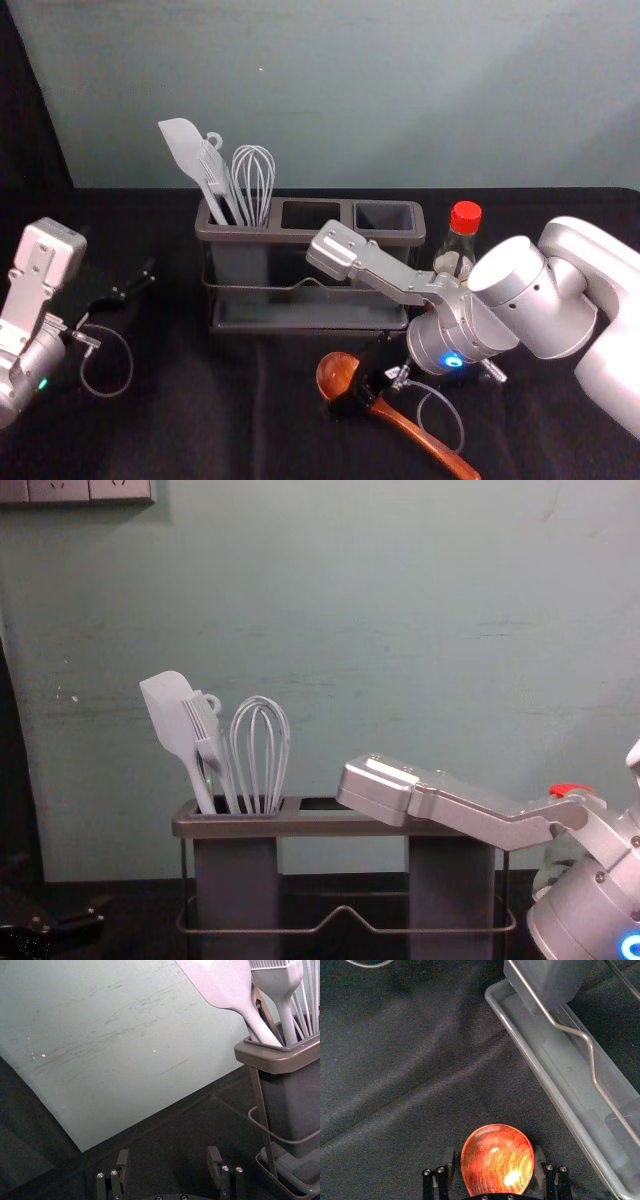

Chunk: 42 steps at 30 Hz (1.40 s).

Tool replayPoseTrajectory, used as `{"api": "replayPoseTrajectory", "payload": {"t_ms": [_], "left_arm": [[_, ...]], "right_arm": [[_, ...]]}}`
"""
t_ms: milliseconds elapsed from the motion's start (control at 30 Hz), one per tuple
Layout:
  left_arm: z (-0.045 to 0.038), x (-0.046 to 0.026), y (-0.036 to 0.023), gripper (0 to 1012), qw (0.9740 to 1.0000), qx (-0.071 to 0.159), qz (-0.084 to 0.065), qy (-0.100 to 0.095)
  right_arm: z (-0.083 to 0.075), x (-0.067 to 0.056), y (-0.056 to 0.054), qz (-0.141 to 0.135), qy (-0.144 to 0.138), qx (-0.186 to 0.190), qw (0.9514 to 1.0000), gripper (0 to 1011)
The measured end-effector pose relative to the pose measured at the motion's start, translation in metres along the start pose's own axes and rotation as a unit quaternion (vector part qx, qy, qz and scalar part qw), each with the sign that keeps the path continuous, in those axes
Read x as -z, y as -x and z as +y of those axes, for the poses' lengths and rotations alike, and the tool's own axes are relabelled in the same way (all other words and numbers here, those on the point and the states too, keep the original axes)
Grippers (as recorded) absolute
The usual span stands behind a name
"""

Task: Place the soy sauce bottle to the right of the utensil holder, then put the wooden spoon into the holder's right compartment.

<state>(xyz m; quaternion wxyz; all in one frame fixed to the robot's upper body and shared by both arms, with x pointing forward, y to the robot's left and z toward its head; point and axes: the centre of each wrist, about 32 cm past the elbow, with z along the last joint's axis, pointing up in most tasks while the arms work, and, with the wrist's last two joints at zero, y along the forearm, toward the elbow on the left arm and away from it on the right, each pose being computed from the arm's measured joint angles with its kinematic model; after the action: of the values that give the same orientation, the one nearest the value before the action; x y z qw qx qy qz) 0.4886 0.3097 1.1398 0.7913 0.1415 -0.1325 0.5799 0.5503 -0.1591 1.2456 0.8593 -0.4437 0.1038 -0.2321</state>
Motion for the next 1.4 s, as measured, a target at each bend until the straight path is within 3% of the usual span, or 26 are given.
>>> {"api": "replayPoseTrajectory", "payload": {"t_ms": [233,633,867,967,1067,1100,1133,1233,1333,1400], "left_arm": [[0.0000,0.0000,0.0000,1011,1.0000,0.000,0.000,0.000],[0.0000,0.0000,0.0000,1011,1.0000,0.000,0.000,0.000],[0.0000,0.0000,0.0000,1011,1.0000,0.000,0.000,0.000],[0.0000,0.0000,0.0000,1012,1.0000,0.000,0.000,0.000],[0.0000,0.0000,0.0000,1012,1.0000,0.000,0.000,0.000],[0.0000,0.0000,0.0000,1011,1.0000,0.000,0.000,0.000],[0.0000,0.0000,0.0000,1011,1.0000,0.000,0.000,0.000],[0.0000,0.0000,0.0000,1011,1.0000,0.000,0.000,0.000],[0.0000,0.0000,0.0000,1011,1.0000,0.000,0.000,0.000],[0.0000,0.0000,0.0000,1011,1.0000,0.000,0.000,0.000]], "right_arm": [[0.000,0.000,0.000,0.000,0.000,0.000,1.0000,838],[-0.002,0.000,0.000,0.001,-0.003,0.000,1.0000,838],[-0.021,0.007,0.009,-0.015,-0.075,0.012,0.9970,838],[-0.032,0.011,0.016,-0.029,-0.116,0.024,0.9925,838],[-0.044,0.018,0.021,-0.045,-0.164,0.032,0.9849,838],[-0.050,0.021,0.023,-0.053,-0.191,0.037,0.9795,838],[-0.050,0.021,0.023,-0.053,-0.191,0.037,0.9795,838],[-0.062,0.029,0.028,-0.066,-0.243,0.054,0.9663,838],[-0.068,0.035,0.030,-0.072,-0.271,0.064,0.9577,838],[-0.072,0.040,0.032,-0.078,-0.301,0.074,0.9476,838]]}}
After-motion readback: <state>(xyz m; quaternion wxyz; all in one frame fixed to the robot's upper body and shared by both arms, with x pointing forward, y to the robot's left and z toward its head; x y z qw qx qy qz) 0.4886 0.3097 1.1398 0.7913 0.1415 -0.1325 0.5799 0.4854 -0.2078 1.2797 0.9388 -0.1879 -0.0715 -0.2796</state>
